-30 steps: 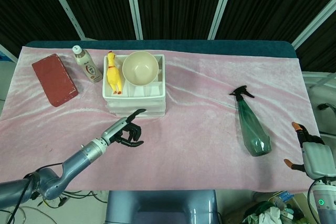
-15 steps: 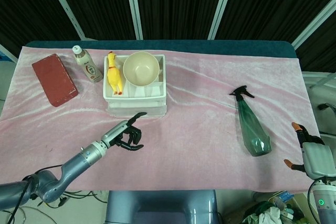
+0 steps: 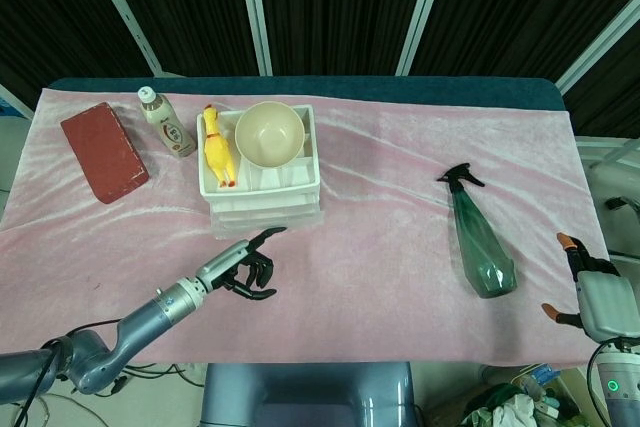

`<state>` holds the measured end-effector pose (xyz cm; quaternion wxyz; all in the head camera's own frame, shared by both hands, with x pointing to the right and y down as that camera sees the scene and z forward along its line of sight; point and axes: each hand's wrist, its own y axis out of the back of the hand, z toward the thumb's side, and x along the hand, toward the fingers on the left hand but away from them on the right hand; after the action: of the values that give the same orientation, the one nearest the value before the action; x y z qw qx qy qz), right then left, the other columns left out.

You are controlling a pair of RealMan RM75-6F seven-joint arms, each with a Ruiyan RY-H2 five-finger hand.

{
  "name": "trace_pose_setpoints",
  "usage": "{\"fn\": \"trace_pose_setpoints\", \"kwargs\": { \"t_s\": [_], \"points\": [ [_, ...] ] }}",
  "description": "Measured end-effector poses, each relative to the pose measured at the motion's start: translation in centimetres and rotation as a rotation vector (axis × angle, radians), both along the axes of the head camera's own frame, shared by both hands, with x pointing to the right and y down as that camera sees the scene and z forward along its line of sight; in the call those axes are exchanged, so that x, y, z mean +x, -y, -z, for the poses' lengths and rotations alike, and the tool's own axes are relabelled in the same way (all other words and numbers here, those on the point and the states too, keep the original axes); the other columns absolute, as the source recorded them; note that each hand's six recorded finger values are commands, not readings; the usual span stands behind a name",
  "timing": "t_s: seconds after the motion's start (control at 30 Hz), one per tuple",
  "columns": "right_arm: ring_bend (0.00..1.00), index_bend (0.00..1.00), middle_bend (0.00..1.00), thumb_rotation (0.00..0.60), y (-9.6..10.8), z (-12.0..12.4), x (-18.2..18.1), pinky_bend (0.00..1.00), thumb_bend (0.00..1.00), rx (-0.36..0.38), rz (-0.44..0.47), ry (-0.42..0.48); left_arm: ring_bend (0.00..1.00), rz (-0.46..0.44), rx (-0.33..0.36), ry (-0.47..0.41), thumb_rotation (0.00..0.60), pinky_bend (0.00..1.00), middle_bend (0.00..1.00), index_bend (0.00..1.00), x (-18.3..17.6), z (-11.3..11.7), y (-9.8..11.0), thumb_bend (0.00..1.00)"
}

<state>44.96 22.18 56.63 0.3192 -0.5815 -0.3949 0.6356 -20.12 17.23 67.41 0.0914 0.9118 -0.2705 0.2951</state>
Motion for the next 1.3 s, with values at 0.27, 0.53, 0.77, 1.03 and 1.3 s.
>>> {"fn": "trace_pose_setpoints", "kwargs": {
  "t_s": [0.27,0.53,0.77,1.03,1.3],
  "points": [
    [0.28,0.07,0.1,0.6,0.0,0.0,-0.1,0.24,0.0,-0.001,0.002,0.001,0.61,-0.022,0.011,-0.01,0.6,0.69,0.69,0.0,0.2,0.4,-0.6,0.27],
    [0.28,0.07,0.1,0.6,0.0,-0.2,-0.1,0.24,0.0,-0.005,0.004,0.0,0.61,-0.047,0.019,-0.011,0.6,0.69,0.69,0.0,0.1,0.7,-1.6,0.27],
    [0.28,0.07,0.1,0.6,0.0,-0.1,-0.1,0.24,0.0,-0.004,0.002,-0.001,0.61,-0.054,0.02,-0.012,0.6,0.69,0.69,0.0,0.1,0.7,-2.2,0.27],
    [0.28,0.07,0.1,0.6,0.0,-0.3,-0.1,0.24,0.0,-0.011,0.002,-0.003,0.61,-0.065,0.027,-0.028,0.6,0.69,0.69,0.0,0.2,1.2,-2.8,0.27],
    [0.28,0.07,0.1,0.6,0.0,-0.2,-0.1,0.24,0.0,-0.01,-0.002,-0.005,0.61,-0.083,0.015,-0.027,0.6,0.69,0.69,0.0,0.3,1.1,-3.4,0.27]
  ]
}}
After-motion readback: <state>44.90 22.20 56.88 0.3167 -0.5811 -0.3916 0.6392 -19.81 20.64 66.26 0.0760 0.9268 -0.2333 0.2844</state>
